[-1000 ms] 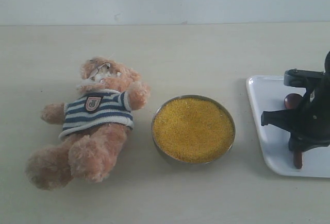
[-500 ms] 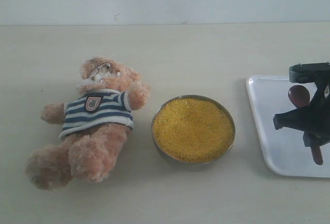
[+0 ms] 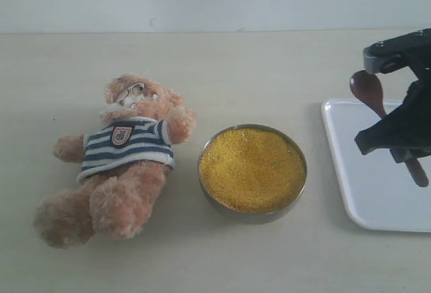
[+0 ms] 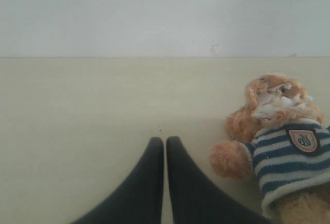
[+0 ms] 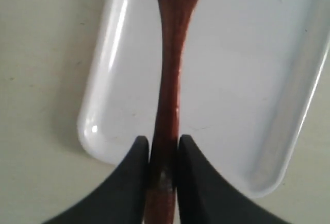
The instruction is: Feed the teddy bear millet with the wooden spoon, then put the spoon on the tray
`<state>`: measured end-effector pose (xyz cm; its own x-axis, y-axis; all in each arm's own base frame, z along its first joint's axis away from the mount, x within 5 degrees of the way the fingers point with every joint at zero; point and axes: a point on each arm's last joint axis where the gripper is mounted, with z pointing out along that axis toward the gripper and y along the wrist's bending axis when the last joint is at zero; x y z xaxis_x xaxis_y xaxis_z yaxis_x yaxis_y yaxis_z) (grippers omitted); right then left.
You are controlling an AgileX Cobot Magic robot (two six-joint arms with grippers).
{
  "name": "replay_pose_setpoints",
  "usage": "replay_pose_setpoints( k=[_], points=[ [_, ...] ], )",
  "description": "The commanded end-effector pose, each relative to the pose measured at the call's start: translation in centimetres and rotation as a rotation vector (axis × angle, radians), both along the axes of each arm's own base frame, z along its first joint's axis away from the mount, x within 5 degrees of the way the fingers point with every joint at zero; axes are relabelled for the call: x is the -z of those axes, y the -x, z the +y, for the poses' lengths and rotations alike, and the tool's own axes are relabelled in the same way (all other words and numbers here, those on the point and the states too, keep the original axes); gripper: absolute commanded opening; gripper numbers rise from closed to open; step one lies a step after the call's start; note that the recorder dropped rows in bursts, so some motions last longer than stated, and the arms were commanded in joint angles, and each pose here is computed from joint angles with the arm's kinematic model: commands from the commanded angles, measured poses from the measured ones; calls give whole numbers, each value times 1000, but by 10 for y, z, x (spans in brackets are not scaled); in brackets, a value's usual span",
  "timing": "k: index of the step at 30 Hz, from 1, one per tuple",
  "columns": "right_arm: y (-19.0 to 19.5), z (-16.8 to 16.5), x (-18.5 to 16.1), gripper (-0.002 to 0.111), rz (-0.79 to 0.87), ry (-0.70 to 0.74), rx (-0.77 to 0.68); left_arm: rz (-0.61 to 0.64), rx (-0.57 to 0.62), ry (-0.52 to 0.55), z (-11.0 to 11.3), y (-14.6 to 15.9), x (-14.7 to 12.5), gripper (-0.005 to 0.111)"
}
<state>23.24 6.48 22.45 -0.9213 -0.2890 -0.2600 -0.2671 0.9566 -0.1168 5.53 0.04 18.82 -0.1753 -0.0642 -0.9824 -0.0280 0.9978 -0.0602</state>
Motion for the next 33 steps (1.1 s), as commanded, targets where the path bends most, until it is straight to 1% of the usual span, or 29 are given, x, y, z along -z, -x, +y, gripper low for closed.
replay_pose_setpoints(
  k=[1, 8, 13, 18, 23, 33],
  points=[
    [11, 22, -17, 0, 25, 37, -140, -10, 3, 3, 0, 0, -2, 4],
    [28, 54, -21, 0, 34, 97, -312, -10, 3, 3, 0, 0, -2, 4],
    [42, 69, -23, -1, 13, 207, -379, -10, 3, 3, 0, 0, -2, 4],
    [58, 82, -23, -1, 29, 266, -456, -10, 3, 3, 0, 0, -2, 4],
    [67, 90, -24, -1, 29, 292, -510, -10, 3, 3, 0, 0, -2, 4],
    [72, 97, -25, -1, -5, 308, -558, -10, 3, 3, 0, 0, -2, 4]
  ],
)
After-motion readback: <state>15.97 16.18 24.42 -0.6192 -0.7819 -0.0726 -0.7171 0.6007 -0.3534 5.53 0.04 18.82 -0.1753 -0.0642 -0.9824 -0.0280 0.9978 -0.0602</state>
